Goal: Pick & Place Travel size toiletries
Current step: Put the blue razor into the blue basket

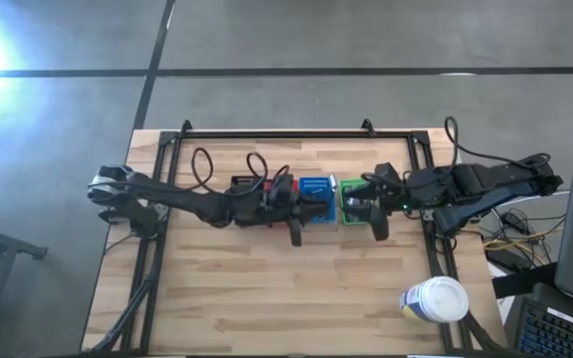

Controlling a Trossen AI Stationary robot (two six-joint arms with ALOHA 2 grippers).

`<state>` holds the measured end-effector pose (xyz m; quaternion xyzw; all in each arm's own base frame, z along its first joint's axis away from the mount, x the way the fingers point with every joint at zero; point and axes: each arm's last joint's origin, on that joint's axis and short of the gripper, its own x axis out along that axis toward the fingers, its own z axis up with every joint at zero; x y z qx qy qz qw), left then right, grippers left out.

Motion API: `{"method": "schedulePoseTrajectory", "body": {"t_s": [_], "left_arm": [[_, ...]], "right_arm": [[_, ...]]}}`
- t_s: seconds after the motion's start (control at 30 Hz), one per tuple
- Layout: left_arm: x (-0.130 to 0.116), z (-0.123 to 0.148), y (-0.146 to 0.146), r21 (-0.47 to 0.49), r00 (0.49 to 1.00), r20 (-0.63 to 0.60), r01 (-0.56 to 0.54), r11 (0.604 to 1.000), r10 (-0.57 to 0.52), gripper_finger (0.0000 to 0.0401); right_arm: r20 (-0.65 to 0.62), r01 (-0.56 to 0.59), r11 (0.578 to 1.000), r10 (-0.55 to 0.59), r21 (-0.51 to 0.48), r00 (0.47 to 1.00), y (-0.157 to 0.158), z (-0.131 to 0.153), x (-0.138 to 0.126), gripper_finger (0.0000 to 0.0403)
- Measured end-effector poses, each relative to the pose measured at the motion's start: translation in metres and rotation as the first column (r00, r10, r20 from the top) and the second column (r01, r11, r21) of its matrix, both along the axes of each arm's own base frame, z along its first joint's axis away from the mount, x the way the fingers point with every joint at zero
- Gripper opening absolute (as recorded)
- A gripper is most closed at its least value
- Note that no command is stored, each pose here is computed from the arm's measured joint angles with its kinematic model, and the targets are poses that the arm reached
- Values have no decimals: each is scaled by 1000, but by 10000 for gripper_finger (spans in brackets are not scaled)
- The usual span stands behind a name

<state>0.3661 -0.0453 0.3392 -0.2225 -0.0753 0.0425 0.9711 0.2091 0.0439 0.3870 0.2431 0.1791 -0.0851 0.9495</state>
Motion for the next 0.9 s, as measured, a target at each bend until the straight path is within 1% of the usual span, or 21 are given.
{"method": "schedulePoseTrajectory", "body": {"t_s": [0.2,0.33,0.43,0.57,0.63,0.73,0.9], "left_arm": [[1,0,-1,9,1000,9,12,1000,-13,22],[1,0,-1,70,1000,2,22,997,-23,24],[1,-1,0,107,1000,-14,18,994,-16,22],[4,-5,2,148,999,-33,19,989,-14,23],[6,-8,3,151,999,-39,29,988,-23,24],[10,-14,3,160,998,-58,38,986,-30,24],[14,-20,5,167,997,-68,52,985,-42,23]], "right_arm": [[15,2,1000,-2,-15,1000,-8,3,4,210],[27,-36,999,36,-13,999,-14,4,9,213],[14,-107,992,108,-60,994,-14,1,15,218],[-20,-173,975,172,-136,985,-13,-3,21,224],[-25,-189,967,188,-172,982,-13,-3,21,227],[-28,-198,960,197,-198,980,-13,-3,21,231],[-29,-202,958,200,-202,979,-14,-3,21,233]]}}
